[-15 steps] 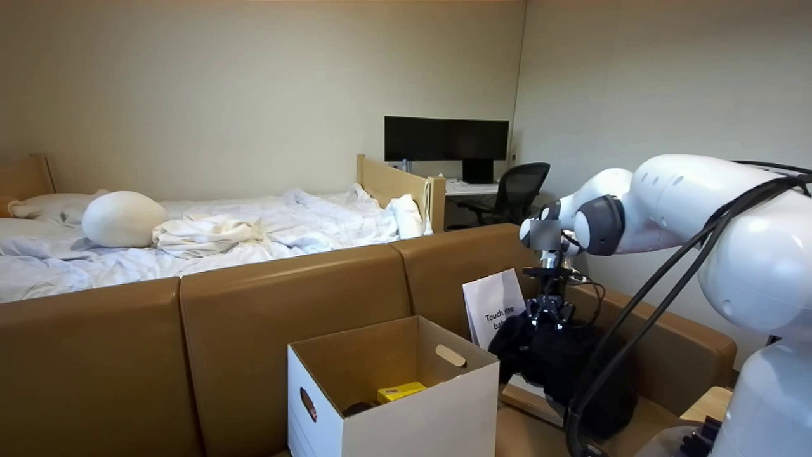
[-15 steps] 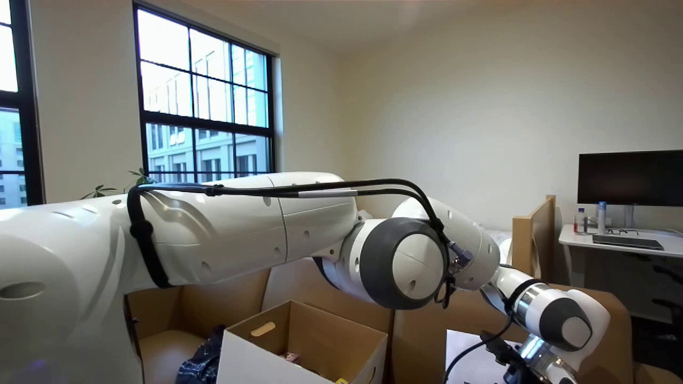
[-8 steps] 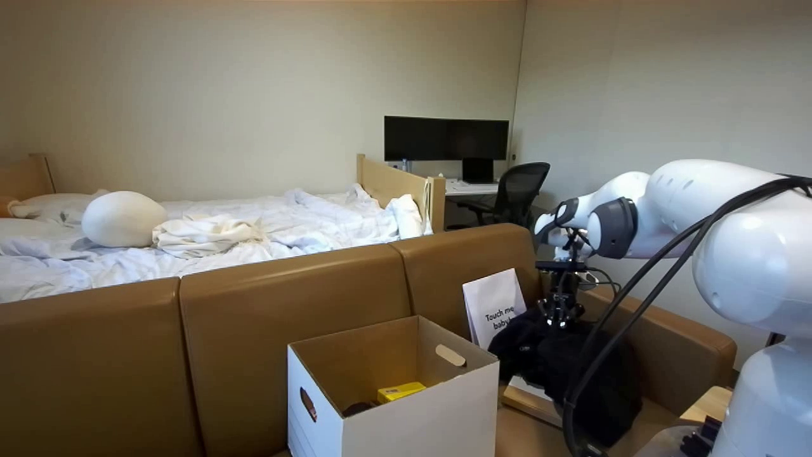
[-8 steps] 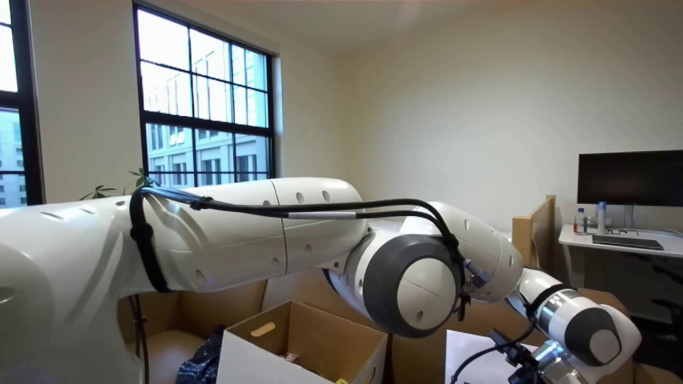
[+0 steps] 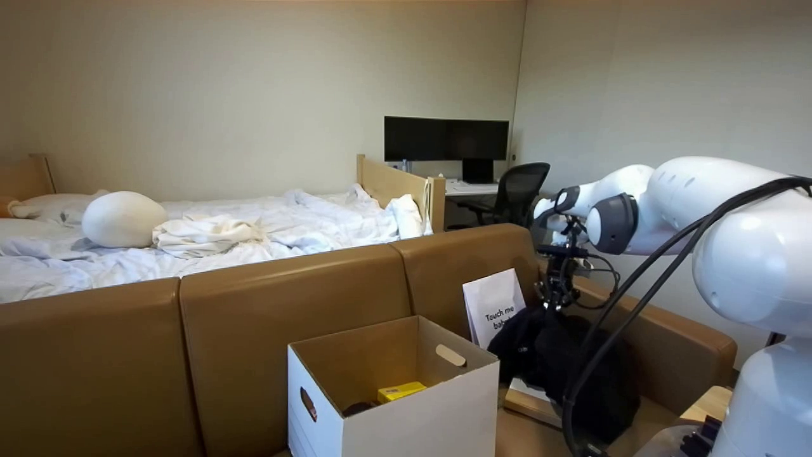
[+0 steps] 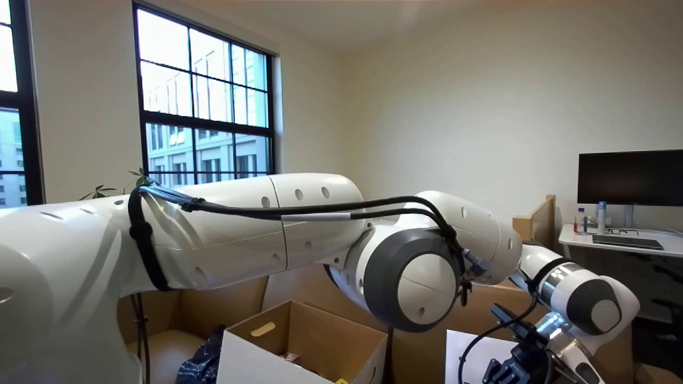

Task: Put the dark blue cloth in the box

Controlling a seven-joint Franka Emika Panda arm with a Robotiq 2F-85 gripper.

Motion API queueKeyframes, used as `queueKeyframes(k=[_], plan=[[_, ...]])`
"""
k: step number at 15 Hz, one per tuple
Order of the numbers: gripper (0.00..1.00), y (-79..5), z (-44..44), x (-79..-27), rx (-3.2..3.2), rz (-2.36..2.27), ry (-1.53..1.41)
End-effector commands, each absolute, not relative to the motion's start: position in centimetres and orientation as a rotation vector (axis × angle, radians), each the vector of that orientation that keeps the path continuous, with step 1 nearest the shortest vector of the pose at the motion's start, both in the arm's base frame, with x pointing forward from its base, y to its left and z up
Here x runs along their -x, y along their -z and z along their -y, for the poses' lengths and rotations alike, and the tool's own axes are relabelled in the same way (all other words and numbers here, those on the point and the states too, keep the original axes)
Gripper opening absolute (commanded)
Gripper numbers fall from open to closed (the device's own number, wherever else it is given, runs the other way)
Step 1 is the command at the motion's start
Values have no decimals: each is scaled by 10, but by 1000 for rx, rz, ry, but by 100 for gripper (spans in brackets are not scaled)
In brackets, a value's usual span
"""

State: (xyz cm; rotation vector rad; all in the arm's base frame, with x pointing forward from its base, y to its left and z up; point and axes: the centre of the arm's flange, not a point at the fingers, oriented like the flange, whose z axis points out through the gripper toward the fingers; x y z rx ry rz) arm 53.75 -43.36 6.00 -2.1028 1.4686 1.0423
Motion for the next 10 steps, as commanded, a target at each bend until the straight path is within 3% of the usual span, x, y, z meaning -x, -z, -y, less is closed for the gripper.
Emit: queueKeyframes(k=[1,10], plan=[[7,-136,432,-521,2255,-1408,-844],[7,-282,465,-532,2465,-1506,-288]])
